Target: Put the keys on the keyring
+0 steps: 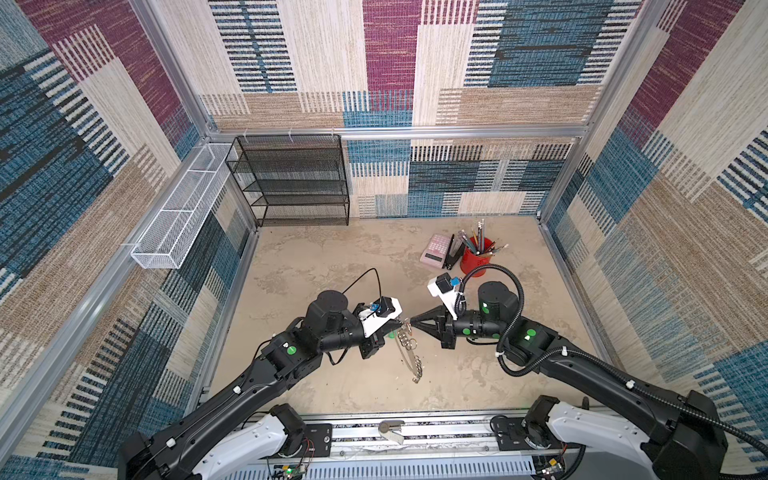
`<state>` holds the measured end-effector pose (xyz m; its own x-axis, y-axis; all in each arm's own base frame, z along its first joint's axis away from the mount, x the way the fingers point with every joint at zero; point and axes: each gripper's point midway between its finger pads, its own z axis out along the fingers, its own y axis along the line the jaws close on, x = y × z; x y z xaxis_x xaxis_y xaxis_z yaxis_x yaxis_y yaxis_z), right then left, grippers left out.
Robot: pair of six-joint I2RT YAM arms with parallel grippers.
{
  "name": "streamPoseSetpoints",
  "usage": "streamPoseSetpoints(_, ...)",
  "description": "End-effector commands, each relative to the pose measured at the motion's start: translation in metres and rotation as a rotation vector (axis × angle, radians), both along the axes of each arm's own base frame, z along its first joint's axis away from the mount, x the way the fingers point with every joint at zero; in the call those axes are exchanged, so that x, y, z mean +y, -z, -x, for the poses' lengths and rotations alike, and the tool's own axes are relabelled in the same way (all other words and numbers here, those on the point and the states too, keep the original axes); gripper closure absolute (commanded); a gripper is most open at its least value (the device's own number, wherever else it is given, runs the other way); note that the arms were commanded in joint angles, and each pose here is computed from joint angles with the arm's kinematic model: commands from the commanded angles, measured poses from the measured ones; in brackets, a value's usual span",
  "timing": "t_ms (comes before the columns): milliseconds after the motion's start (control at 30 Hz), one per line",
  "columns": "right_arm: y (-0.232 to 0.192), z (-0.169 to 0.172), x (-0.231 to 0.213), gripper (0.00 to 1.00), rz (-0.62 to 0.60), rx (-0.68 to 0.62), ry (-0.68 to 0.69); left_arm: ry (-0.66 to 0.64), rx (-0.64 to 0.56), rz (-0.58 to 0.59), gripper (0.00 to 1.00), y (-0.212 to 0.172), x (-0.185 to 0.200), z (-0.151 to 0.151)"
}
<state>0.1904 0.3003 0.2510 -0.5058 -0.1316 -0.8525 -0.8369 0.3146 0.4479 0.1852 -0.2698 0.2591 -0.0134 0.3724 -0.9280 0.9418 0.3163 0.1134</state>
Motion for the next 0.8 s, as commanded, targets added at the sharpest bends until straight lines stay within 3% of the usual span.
streamPoseSetpoints(0,0.013,-0.008,-0.004,1.00,0.045,0.036,0.058,0.026,-0.104,0.079,1.00,-0.027,-0.006,-0.001)
streamPoseSetpoints(767,0.013,-0.009,-0.001,1.00,0.104,0.022,0.070,-0.038,-0.039,-0.065,1.00,-0.006,-0.008,-0.016)
